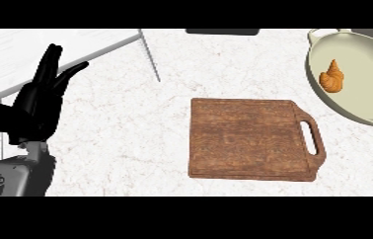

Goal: Pick the croissant from the cutting board and place it in the pot

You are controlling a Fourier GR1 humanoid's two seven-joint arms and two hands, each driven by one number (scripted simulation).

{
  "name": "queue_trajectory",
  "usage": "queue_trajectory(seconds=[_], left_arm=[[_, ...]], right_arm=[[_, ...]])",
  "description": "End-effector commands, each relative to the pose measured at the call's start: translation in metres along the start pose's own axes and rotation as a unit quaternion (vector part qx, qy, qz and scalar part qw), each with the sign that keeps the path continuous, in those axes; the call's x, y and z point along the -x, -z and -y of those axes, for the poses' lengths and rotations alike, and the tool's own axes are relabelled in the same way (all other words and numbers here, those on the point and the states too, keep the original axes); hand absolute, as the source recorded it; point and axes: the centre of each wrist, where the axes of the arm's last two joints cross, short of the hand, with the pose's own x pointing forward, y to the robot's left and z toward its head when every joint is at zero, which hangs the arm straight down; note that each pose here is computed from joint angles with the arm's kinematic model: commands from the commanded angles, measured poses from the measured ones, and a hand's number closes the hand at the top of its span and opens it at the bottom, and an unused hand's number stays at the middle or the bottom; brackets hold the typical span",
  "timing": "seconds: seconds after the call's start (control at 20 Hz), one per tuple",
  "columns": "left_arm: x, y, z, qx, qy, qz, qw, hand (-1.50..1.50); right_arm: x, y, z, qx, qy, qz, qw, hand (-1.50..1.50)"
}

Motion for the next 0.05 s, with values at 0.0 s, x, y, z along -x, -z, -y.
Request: queue_trajectory(seconds=[0.0], left_arm=[[0.0143, -0.0050, 0.0048, -0.002, -0.002, -0.019, 0.9998, 0.00]], right_arm=[[0.0047, -0.0095, 0.0067, -0.016, 0.021, 0.014, 1.000, -1.50]])
